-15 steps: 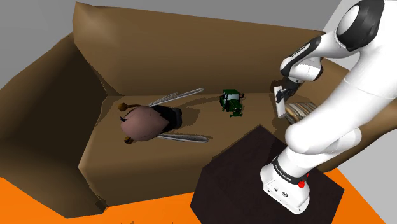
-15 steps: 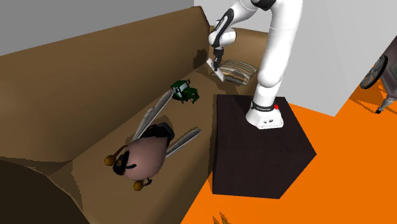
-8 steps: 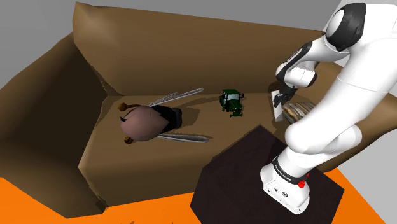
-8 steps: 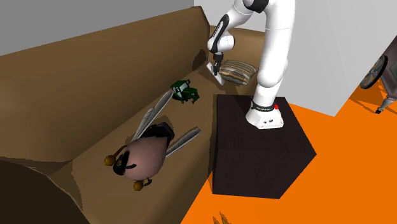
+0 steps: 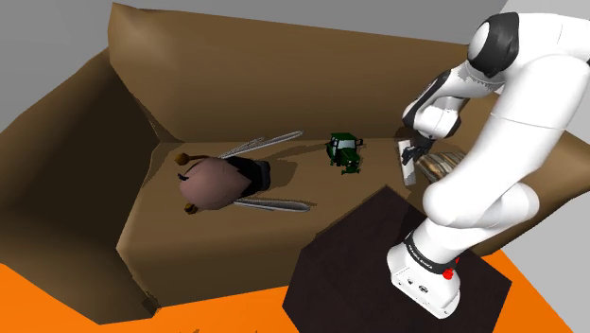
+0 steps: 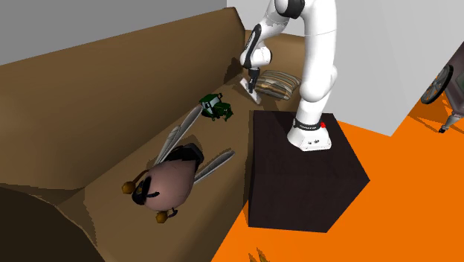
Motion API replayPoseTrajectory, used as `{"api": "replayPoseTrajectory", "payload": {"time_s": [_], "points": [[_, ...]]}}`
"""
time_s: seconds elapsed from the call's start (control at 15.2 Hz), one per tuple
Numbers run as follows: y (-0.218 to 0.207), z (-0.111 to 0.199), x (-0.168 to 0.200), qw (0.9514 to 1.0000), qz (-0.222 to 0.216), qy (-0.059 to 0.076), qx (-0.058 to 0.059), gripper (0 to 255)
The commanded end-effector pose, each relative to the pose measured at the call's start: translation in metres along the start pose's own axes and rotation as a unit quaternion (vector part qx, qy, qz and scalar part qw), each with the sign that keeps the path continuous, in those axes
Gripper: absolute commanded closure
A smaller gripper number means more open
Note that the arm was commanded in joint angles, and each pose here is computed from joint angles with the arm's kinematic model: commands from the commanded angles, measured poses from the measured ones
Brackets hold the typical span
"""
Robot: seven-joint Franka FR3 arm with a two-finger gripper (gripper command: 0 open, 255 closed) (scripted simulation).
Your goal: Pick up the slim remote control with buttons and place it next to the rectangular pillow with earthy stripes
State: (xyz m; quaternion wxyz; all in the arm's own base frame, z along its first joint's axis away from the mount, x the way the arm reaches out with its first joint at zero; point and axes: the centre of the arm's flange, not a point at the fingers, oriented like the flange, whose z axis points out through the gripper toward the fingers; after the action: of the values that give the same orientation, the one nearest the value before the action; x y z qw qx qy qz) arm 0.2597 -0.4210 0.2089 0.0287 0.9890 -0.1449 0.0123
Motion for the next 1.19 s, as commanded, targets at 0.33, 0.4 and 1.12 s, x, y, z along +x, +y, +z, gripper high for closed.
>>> {"api": "replayPoseTrajectory", "payload": {"time_s": [0.33, 0.4, 1.12], "points": [[-0.002, 0.041, -0.004, 1.0, 0.001, -0.005, 0.003, 255], [-0.002, 0.046, -0.004, 1.0, 0.001, -0.005, 0.003, 255], [-0.003, 0.053, -0.004, 1.0, 0.001, -0.005, 0.003, 0]]}}
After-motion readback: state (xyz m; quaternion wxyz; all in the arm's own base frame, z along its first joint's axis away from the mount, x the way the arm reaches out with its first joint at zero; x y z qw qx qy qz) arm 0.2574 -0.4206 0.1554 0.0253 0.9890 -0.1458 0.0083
